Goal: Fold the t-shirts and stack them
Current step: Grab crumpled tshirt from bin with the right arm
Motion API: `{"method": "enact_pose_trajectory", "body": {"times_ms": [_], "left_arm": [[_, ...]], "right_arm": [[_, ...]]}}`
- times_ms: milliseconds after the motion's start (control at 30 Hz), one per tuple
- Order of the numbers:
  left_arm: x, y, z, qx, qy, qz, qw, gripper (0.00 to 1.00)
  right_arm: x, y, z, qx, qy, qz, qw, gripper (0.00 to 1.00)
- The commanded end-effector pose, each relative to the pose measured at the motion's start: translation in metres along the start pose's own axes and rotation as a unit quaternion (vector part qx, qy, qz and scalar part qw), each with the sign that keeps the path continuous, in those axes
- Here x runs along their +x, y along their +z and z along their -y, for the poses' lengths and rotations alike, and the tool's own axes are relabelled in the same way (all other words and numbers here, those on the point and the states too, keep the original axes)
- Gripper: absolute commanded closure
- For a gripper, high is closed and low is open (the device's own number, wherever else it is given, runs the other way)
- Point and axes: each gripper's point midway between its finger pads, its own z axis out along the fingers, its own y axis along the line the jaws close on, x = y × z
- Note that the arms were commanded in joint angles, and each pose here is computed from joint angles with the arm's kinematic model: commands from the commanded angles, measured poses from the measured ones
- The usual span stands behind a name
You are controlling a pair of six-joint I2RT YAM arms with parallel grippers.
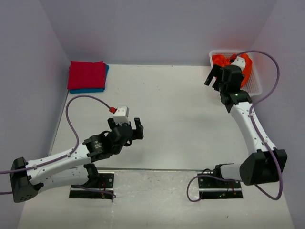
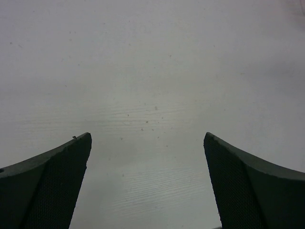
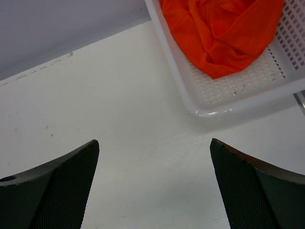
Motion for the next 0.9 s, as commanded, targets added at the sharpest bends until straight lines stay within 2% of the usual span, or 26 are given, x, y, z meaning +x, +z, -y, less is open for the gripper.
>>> {"method": "enact_pose_trajectory", "body": {"times_ms": [0,67,100,167,200,233,300,333,400,433,467,533,733,867], "left_arm": [[-0.010,-0.005,0.009,0.021,-0.004,0.009,1.000,0.00],[-0.008,-0.007,0.009,0.028,-0.006,0.008,1.000,0.00],[-0.008,-0.008,0.011,0.034,-0.009,0.007,0.999,0.00],[-0.003,-0.008,0.011,0.042,-0.010,0.002,0.999,0.00],[-0.003,-0.008,0.012,0.046,-0.012,0.003,0.999,0.00],[-0.002,-0.009,0.011,0.048,-0.012,0.003,0.999,0.00],[0.000,-0.009,0.012,0.052,-0.007,0.001,0.999,0.00],[0.000,-0.009,0.012,0.055,-0.008,0.001,0.998,0.00],[0.000,-0.012,0.014,0.064,-0.008,-0.001,0.998,0.00],[0.001,-0.012,0.014,0.067,-0.008,-0.001,0.998,0.00],[0.001,-0.013,0.016,0.073,-0.007,-0.002,0.997,0.00],[0.001,-0.015,0.014,0.076,-0.007,0.000,0.997,0.00],[0.006,-0.015,0.010,0.079,-0.001,0.000,0.997,0.00],[0.010,-0.014,0.014,0.088,0.008,-0.009,0.996,0.00]], "right_arm": [[-0.042,0.022,0.005,0.025,0.017,0.034,0.999,0.01],[-0.053,0.043,0.013,0.040,0.010,0.035,0.999,0.01],[-0.073,0.049,0.012,0.046,0.013,0.052,0.998,0.01],[-0.055,0.092,0.024,0.075,0.004,0.001,0.997,0.01],[-0.079,0.100,0.033,0.088,0.007,0.013,0.996,0.01],[-0.059,0.130,0.041,0.108,-0.010,-0.015,0.994,0.01],[-0.066,0.150,0.049,0.121,-0.019,-0.015,0.992,0.01],[-0.047,0.171,0.056,0.132,-0.041,-0.037,0.990,0.01],[-0.050,0.189,0.068,0.148,-0.053,-0.036,0.987,0.01],[-0.035,0.205,0.078,0.158,-0.082,-0.053,0.983,0.01],[-0.044,0.211,0.081,0.162,-0.093,-0.044,0.981,0.01],[-0.032,0.228,0.097,0.182,-0.128,-0.060,0.973,0.01],[-0.032,0.238,0.128,0.212,-0.142,-0.066,0.965,0.02],[-0.027,0.246,0.148,0.237,-0.177,-0.068,0.953,0.01]]}}
